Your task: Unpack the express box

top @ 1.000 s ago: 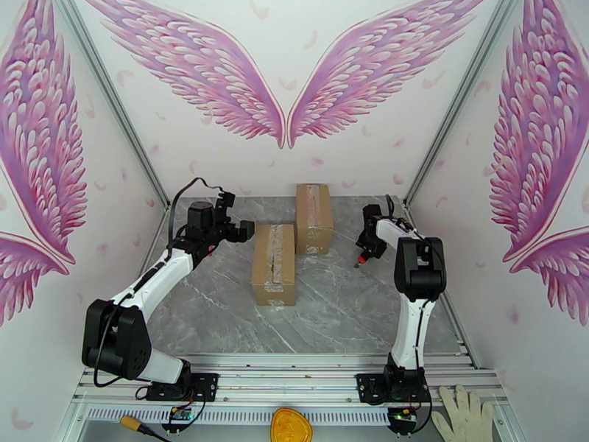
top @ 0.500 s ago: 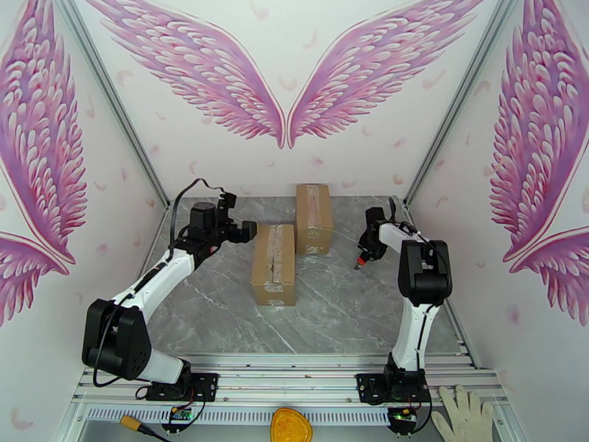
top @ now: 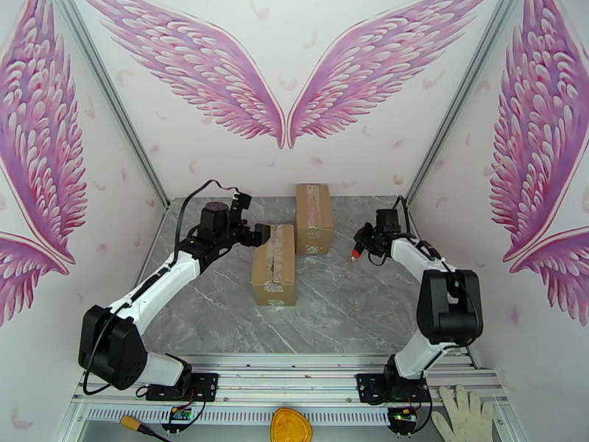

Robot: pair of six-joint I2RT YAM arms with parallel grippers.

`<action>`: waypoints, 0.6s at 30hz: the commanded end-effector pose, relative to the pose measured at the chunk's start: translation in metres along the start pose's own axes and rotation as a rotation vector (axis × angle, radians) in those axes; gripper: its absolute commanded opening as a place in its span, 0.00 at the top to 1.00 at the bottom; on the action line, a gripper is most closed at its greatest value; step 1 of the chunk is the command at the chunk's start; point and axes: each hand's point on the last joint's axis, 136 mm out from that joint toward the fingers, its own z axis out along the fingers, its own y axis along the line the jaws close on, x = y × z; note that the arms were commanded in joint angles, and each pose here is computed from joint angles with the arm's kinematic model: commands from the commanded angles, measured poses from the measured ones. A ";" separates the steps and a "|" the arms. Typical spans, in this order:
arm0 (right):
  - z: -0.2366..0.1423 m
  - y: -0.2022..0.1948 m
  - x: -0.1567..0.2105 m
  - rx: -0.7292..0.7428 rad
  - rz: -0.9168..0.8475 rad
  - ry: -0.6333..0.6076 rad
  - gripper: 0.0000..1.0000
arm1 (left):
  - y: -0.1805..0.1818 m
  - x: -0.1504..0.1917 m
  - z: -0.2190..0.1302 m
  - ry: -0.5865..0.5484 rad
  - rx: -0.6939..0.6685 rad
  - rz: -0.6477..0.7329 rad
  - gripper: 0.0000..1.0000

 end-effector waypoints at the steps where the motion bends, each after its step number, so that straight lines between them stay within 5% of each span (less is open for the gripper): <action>1: -0.043 0.063 -0.025 -0.229 -0.118 -0.161 0.61 | -0.035 -0.026 -0.010 -0.040 0.050 0.061 0.05; 9: -0.132 0.138 -0.030 -0.444 -0.233 -0.400 0.61 | -0.125 -0.045 0.016 -0.083 0.186 0.124 0.09; 18: -0.179 0.172 -0.014 -0.592 -0.246 -0.473 0.61 | -0.169 -0.029 0.045 -0.052 0.337 0.142 0.19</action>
